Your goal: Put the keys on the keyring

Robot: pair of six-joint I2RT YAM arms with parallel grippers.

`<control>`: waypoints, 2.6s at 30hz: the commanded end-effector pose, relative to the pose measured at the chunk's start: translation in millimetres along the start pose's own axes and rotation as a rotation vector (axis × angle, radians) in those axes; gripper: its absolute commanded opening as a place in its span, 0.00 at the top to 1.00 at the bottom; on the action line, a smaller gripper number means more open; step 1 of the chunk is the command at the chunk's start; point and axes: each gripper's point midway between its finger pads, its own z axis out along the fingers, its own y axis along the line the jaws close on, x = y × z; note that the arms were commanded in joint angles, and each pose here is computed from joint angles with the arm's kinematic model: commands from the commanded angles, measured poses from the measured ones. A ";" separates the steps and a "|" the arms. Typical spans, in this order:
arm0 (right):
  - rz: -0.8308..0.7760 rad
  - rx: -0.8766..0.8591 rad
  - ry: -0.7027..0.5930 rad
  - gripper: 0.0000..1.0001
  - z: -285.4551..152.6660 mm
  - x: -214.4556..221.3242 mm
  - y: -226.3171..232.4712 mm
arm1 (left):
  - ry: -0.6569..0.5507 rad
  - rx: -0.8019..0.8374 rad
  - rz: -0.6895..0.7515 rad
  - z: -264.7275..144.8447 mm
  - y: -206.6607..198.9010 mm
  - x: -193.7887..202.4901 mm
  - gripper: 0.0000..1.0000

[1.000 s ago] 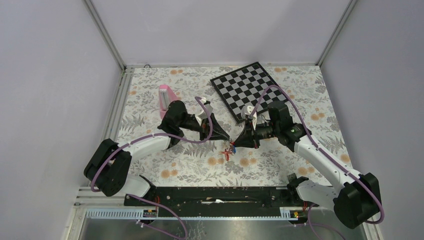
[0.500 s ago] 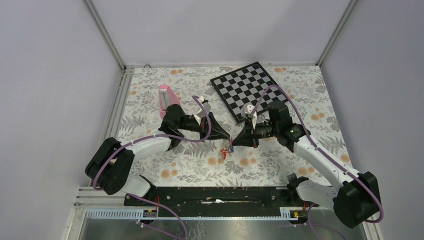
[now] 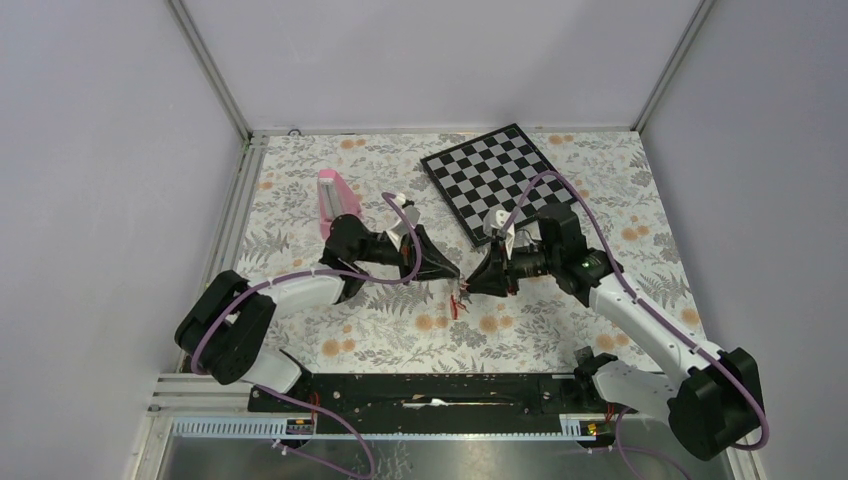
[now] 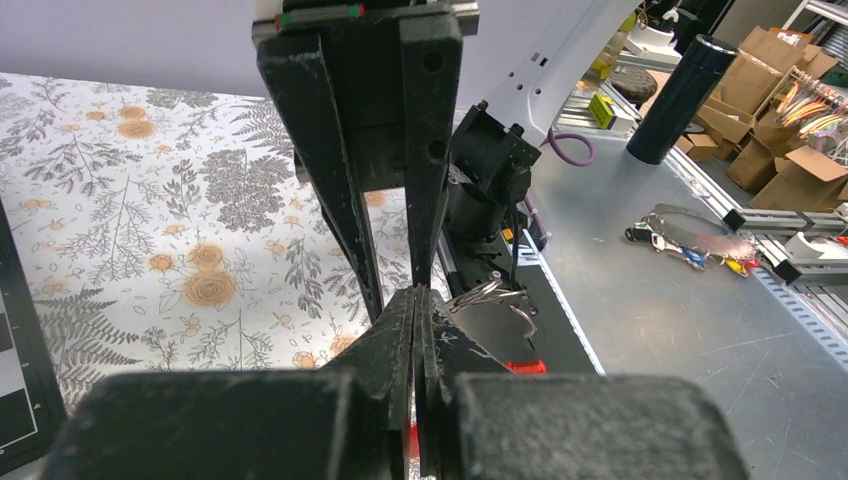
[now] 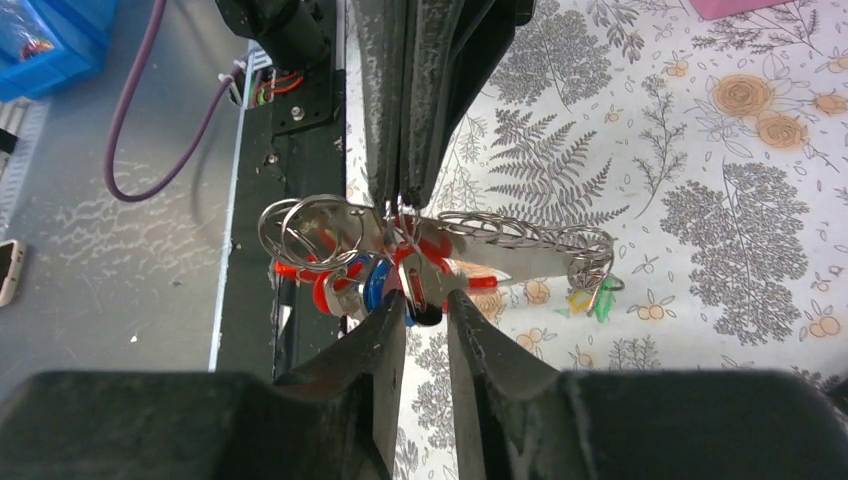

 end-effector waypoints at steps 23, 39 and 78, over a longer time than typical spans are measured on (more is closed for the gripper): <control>-0.129 -0.015 -0.074 0.64 -11.1 -49.8 8.7 | -0.032 0.069 0.106 1.3 -14.0 -9.2 1.00; -0.091 -0.051 -0.073 0.63 -2.0 -38.4 10.1 | -0.039 0.034 0.097 3.6 -4.2 -11.0 1.00; -0.160 0.074 0.041 1.00 -10.0 -38.6 -6.2 | -0.013 0.000 0.104 2.0 1.9 -9.3 0.94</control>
